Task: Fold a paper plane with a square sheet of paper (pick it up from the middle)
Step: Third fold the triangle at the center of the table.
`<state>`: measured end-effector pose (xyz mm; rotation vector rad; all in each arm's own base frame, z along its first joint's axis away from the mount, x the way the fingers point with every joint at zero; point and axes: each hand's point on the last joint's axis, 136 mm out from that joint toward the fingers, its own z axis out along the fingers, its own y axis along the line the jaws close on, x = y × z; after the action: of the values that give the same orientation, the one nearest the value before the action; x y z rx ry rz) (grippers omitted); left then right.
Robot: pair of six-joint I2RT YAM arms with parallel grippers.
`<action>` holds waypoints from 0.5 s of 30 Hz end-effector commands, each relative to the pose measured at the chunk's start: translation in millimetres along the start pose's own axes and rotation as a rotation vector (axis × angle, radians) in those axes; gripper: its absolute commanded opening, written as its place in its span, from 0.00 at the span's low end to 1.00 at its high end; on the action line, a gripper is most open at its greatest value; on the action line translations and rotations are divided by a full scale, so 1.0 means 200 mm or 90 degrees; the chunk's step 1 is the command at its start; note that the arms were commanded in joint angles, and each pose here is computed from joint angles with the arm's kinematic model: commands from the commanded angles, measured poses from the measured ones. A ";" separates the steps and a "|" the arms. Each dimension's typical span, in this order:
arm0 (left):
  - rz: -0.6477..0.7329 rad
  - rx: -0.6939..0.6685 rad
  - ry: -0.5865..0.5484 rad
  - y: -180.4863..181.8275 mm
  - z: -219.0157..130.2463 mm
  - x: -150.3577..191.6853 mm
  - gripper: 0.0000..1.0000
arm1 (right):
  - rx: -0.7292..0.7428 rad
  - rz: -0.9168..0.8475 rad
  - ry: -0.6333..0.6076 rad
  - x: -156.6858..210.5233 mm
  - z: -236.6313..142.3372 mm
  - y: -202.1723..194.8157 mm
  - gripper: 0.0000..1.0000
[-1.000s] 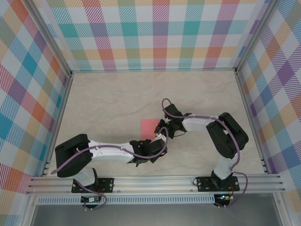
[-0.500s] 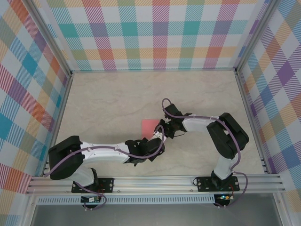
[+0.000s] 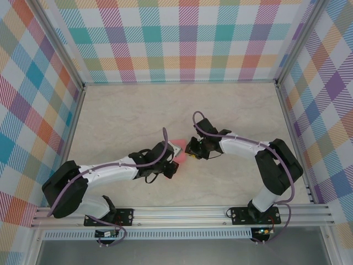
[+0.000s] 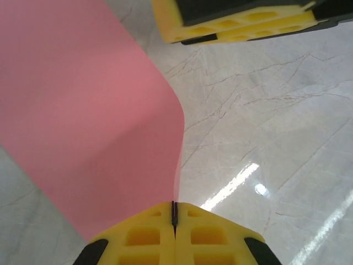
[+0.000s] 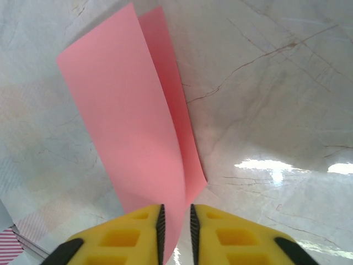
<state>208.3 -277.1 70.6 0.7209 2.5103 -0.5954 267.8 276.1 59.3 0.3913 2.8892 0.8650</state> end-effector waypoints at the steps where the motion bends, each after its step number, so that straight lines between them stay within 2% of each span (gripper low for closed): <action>1: -0.046 0.095 0.021 -0.05 -0.01 0.02 0.00 | -0.033 -0.033 -0.013 -0.05 -0.04 0.11 0.19; 7: -0.104 0.140 0.015 0.00 -0.02 0.00 0.00 | -0.064 -0.052 0.023 -0.07 0.04 0.21 0.15; 15: -0.134 0.165 0.040 0.04 0.01 0.01 0.00 | -0.027 -0.052 0.052 -0.11 0.17 0.19 0.14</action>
<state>213.2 -266.8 65.3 0.5752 2.6094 -0.9239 301.3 317.2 55.6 0.2780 2.9046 0.9525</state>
